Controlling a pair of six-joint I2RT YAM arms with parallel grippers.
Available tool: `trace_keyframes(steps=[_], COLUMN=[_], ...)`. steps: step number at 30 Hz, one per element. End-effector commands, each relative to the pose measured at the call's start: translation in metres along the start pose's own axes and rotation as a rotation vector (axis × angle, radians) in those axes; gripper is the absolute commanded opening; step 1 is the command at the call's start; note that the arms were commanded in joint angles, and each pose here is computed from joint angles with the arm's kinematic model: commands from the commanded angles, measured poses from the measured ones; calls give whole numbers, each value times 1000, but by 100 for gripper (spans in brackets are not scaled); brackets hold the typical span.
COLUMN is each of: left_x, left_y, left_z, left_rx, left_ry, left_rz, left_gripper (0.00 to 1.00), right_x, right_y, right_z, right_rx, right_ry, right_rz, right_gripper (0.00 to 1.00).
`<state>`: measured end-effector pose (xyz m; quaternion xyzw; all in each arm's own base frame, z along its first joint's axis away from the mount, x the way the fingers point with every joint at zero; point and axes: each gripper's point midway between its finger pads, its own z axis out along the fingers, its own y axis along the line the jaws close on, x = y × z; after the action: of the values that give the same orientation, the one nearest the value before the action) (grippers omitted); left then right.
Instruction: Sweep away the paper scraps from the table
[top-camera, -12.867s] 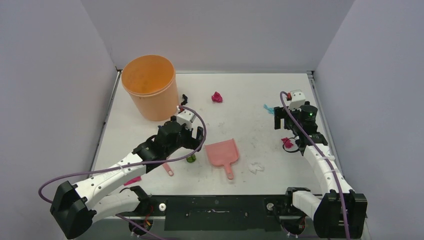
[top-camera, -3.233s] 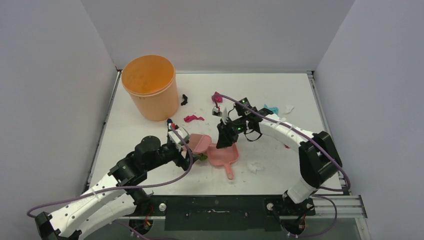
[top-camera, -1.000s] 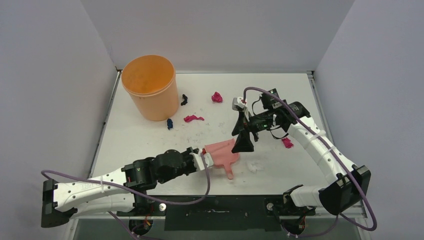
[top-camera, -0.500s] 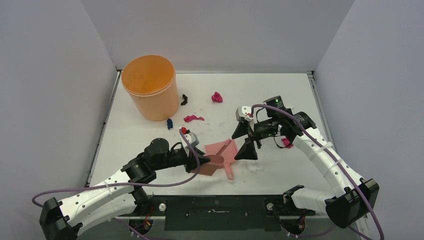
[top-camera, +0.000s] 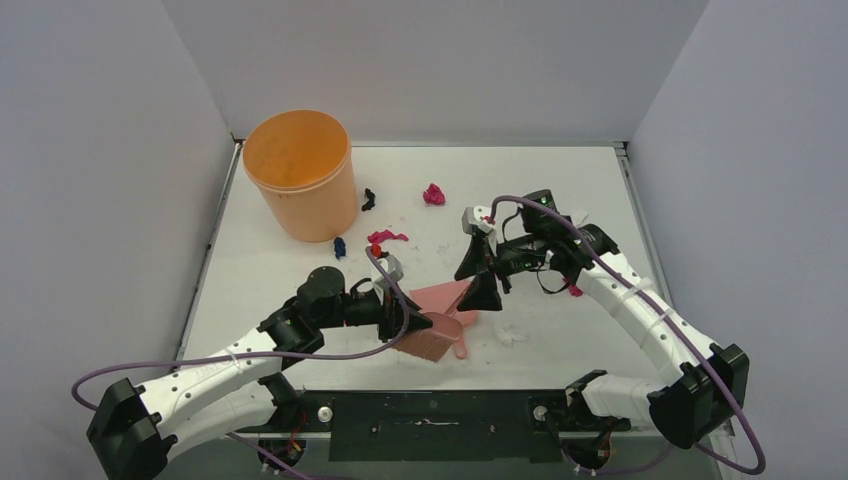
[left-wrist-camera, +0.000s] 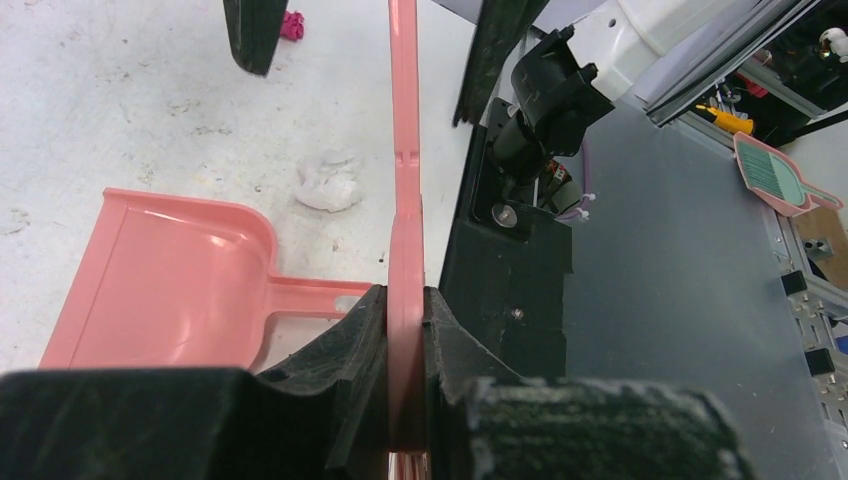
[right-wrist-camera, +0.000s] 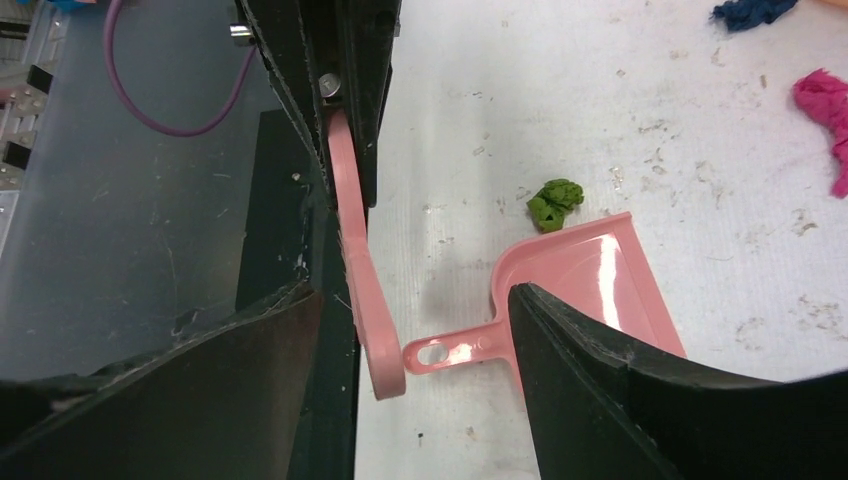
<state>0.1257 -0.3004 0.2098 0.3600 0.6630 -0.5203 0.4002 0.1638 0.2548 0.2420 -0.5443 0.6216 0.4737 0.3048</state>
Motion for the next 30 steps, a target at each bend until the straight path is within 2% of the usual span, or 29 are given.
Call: trace_keyframes(steps=[1, 4, 8, 11, 18, 22, 23, 25, 26, 28, 30], left_x=[-20, -20, -22, -24, -24, -22, -23, -27, -29, -31, -32], left_y=[-11, -10, -8, -7, -5, 0, 4, 14, 19, 33, 49], left_z=[2, 2, 2, 1, 1, 2, 1, 0, -2, -7, -12], left_rx=[59, 56, 43, 38, 31, 5, -21, -82, -117, -201, -295], left_ry=[-61, -62, -67, -71, -68, -57, -58, -64, -70, -80, -81], left_rz=[34, 34, 40, 40, 38, 40, 36, 28, 26, 33, 38], left_gripper=[0, 0, 0, 0, 0, 0, 8, 34, 43, 55, 59], right_x=[-5, -5, -6, -4, 2, 4, 4, 4, 5, 5, 4], right_y=[-2, -1, 3, 2, 2, 0, -2, -7, -13, -28, -44], right_z=[10, 13, 14, 14, 15, 13, 13, 10, 6, -3, -17], right_rx=[-45, -63, -80, -76, -74, -55, -44, -15, 18, 107, 201], right_ry=[-24, -20, -15, -7, 5, 12, 9, 1, -1, 4, 9], right_rz=[-10, -7, -13, -18, -12, -7, -1, 11, 21, 35, 44], right_gripper=[64, 48, 38, 35, 12, 5, 5, 5, 5, 5, 5])
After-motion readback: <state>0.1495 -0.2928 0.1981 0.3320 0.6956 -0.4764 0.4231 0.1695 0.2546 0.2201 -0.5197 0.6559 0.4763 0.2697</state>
